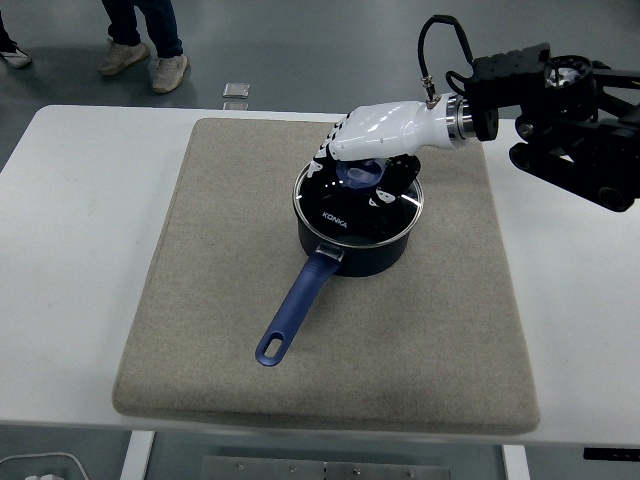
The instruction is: Lift the pot lid and place it to the right of the pot.
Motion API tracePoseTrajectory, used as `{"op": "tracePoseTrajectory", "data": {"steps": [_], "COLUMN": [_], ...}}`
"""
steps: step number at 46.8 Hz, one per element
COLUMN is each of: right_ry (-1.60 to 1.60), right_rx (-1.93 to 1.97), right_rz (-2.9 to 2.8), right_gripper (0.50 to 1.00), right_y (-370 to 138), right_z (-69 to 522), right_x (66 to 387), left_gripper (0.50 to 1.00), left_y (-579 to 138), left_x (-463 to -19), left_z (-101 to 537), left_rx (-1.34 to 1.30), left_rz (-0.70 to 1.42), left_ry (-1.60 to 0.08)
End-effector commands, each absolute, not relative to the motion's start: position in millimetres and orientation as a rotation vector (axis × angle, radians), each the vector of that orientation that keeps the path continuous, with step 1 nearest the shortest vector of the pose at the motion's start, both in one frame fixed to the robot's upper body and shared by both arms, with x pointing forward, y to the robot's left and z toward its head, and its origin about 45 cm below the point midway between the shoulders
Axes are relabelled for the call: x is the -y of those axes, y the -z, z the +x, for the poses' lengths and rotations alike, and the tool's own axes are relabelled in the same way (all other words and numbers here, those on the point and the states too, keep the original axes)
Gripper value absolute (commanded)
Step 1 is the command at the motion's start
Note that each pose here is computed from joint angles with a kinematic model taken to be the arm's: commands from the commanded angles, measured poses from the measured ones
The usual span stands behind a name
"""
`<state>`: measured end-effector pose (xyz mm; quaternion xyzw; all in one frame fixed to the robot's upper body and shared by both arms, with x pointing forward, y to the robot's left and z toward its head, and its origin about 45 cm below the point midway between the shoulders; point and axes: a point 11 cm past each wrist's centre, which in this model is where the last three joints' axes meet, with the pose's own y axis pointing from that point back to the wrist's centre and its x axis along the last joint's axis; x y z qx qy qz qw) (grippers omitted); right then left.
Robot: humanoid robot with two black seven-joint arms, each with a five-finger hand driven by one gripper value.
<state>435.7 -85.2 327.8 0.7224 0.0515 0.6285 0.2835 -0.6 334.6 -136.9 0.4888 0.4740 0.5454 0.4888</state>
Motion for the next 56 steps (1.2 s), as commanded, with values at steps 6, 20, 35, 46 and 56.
{"op": "tracePoseTrajectory", "data": {"steps": [6, 20, 35, 46, 56], "right_ry": [-1.699, -1.695, -1.702, -1.730, -1.733], "right_rx": [-0.135, -0.122, -0.121, -0.111, -0.114], "right_rz": [1.908, 1.908, 1.874, 1.834, 1.837], "right_gripper": [0.791, 0.791, 0.791, 0.791, 0.791], "right_y": [-333.3, -333.2, -330.6, -326.1, -326.4], "right_z": [438.5, 440.6, 444.9, 449.3, 448.7], "right_x": [87.0, 88.8, 94.6, 100.4, 98.0], "left_gripper": [1.000, 1.000, 1.000, 1.000, 1.000], "left_y": [136.9, 136.9, 136.9, 136.9, 136.9], "left_x": [-334.6, -334.6, -334.6, -334.6, -334.6], "left_z": [-0.6, -0.5, -0.5, -0.6, -0.6], "left_rx": [-1.152, -1.153, -1.153, -1.152, -1.152], "left_rz": [1.188, 1.187, 1.187, 1.188, 1.188], "left_ry": [-1.325, -1.326, -1.326, -1.325, -1.325]}}
